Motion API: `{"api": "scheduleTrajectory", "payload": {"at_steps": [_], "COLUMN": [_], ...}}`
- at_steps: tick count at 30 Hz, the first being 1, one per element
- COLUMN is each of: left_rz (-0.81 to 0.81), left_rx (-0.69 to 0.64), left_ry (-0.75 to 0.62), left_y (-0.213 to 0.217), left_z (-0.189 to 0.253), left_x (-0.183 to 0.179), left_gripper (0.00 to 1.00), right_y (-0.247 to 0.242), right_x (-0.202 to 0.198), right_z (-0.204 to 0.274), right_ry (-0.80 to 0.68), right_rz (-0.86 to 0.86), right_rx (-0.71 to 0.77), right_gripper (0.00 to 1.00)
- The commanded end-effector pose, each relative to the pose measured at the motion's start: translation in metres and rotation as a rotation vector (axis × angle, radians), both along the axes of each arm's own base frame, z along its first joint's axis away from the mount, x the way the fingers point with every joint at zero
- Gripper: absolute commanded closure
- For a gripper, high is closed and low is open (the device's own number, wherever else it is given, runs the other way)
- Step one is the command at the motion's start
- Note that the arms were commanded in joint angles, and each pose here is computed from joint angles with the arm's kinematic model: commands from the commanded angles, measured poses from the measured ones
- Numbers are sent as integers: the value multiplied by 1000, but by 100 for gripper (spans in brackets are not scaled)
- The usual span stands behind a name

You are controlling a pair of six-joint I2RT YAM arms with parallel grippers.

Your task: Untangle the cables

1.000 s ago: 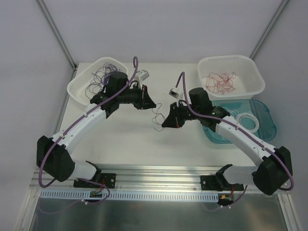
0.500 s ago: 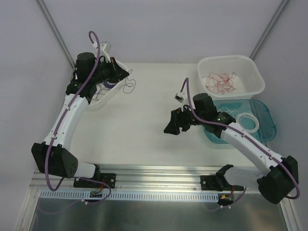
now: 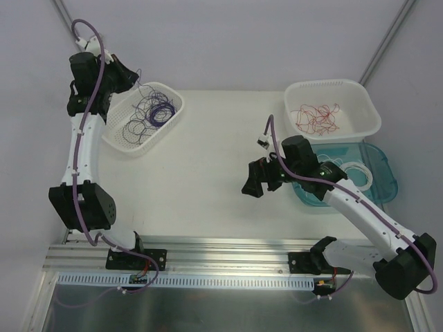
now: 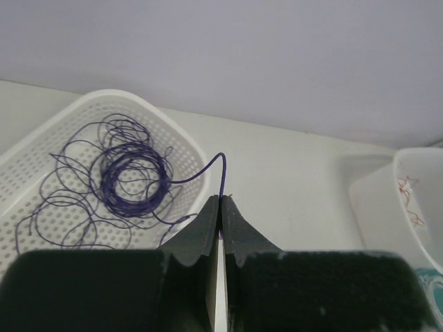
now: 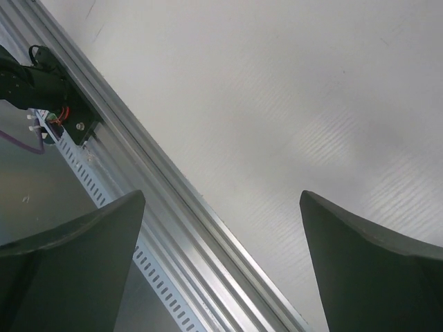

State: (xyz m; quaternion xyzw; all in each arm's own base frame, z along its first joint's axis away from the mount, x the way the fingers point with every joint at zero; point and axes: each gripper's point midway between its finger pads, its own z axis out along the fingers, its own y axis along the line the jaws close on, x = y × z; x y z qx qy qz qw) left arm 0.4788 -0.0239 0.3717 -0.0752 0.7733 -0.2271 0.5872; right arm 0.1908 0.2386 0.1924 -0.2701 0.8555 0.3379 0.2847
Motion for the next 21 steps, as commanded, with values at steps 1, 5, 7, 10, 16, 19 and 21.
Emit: {"api": "scheduleTrajectory", "payload": {"at_steps": [1, 5, 7, 10, 16, 19, 21], "left_rz": [107, 184, 227, 231, 264, 264, 253], "left_rx": [17, 41, 48, 16, -7, 7, 6], "left_ry": [-23, 49, 101, 213, 345, 338, 350], "left_y": [36, 66, 84, 94, 97, 93, 89], "left_z": [8, -29, -54, -108, -164, -154, -156], "left_x": [18, 39, 44, 51, 25, 5, -5], "left_gripper": [100, 100, 100, 60, 1, 1, 1], "right_y": [-7, -12, -13, -12, -23, -39, -52], "right_x": [6, 9, 11, 11, 16, 22, 26], "right_z": [24, 24, 23, 20, 10, -2, -8], "right_ry": [-90, -103, -104, -89, -74, -63, -58], "right_rz": [-18, -44, -52, -55, -162, -293, -374], "right_rx": [-10, -31, -38, -43, -63, -99, -143], "right_gripper": [0, 3, 3, 3, 3, 3, 3]}}
